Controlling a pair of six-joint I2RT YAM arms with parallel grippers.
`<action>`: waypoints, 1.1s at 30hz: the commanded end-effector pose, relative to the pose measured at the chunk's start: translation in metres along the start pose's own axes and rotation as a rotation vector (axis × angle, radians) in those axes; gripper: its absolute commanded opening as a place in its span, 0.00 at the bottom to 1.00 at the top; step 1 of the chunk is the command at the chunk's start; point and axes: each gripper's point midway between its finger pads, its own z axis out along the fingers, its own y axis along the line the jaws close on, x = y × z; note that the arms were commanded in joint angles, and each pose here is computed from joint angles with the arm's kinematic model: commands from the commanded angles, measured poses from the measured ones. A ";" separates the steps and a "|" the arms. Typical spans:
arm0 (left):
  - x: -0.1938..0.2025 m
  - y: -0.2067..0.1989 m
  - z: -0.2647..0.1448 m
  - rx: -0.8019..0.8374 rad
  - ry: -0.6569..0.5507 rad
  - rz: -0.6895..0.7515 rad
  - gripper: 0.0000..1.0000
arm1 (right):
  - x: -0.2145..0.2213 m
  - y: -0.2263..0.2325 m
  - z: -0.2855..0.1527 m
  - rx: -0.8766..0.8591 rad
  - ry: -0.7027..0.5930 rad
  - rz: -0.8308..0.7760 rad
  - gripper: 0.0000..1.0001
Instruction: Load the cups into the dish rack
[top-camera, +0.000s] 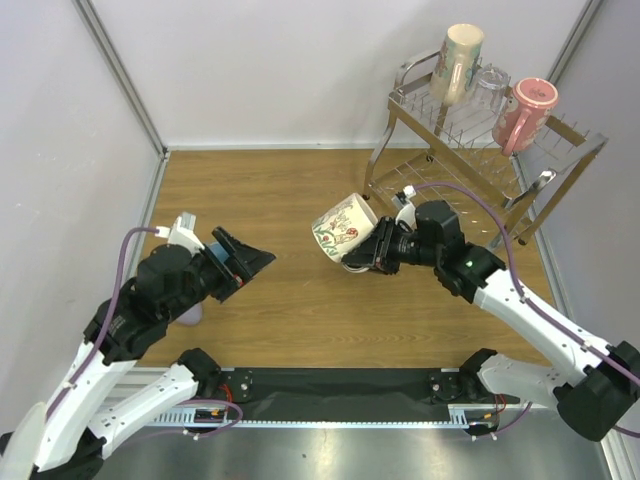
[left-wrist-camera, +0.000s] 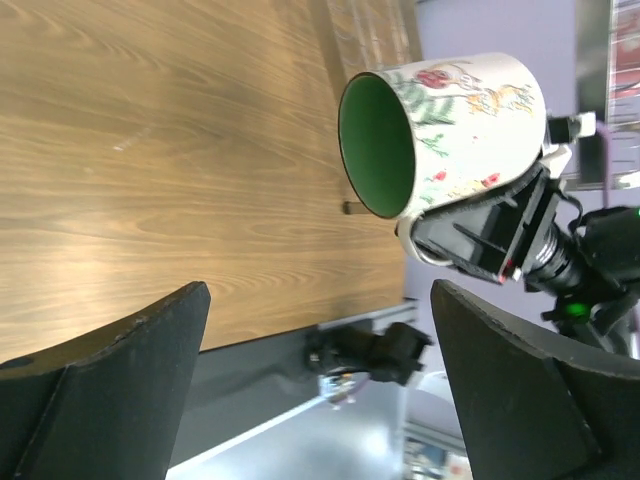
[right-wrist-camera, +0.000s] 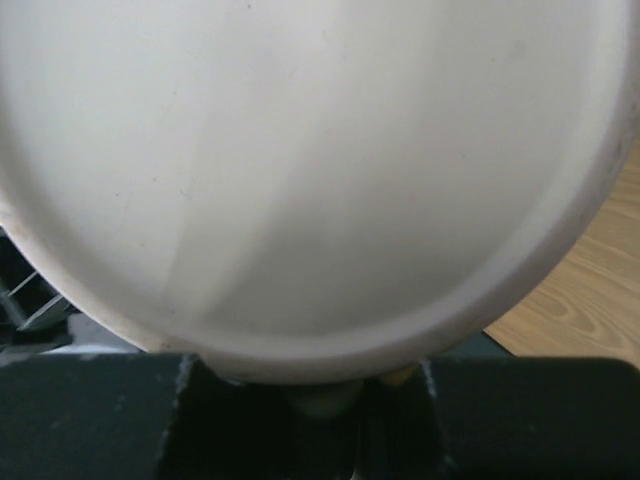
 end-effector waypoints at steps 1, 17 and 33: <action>-0.011 0.011 -0.008 -0.089 -0.015 0.157 0.97 | -0.032 0.032 0.001 -0.136 -0.110 -0.148 0.00; -0.029 0.014 -0.024 -0.180 -0.044 0.271 0.95 | -0.130 -0.028 0.053 0.076 -0.301 -0.281 0.00; -0.016 0.030 -0.012 -0.158 0.002 0.401 1.00 | -0.205 -0.109 0.038 0.651 -0.533 -0.531 0.00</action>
